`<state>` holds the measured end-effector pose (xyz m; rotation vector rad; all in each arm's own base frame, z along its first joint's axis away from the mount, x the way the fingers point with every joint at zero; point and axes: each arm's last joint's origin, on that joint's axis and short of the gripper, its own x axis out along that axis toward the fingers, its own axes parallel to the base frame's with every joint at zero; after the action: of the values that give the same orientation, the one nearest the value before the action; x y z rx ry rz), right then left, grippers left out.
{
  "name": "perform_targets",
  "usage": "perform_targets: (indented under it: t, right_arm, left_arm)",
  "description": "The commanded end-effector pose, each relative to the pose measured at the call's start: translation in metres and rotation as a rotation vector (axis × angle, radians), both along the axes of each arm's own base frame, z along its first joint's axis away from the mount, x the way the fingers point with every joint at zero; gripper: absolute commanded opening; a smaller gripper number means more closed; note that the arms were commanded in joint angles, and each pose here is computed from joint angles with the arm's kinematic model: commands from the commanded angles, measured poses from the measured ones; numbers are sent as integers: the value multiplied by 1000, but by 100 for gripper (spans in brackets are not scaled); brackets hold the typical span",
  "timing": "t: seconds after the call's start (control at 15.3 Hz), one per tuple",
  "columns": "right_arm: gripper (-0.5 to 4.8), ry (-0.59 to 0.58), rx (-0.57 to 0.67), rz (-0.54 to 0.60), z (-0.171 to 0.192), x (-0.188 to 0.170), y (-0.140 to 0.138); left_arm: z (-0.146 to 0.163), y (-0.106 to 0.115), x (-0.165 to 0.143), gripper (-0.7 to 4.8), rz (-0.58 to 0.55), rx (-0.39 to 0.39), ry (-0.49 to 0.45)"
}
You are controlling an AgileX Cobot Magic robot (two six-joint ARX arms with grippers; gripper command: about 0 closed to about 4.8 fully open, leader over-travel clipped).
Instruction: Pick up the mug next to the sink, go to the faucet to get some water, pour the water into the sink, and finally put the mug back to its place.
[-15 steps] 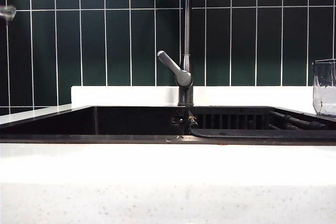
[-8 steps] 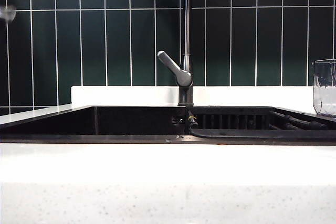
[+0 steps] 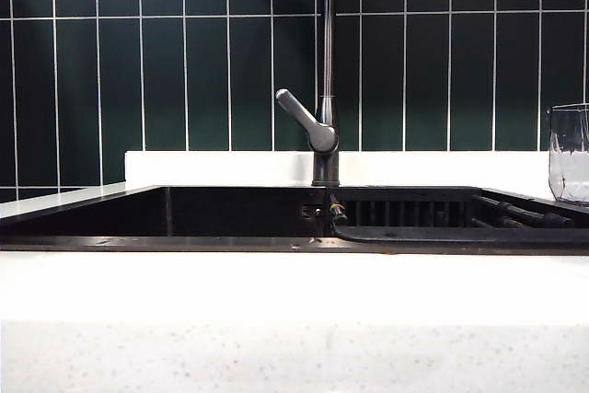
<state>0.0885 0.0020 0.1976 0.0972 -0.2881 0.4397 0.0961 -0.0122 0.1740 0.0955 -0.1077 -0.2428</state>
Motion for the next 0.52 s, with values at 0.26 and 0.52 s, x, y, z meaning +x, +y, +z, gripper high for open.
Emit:
perform_targets:
  t: [0.26,0.52]
  right_arm:
    - [-5,48,13,4,-5,2,0]
    - [-5,76,17,4,-7,2,0]
  left_arm:
    - [3,4,0,-6,139,-10,-19]
    - [0,6,1,-6,195,-12,10]
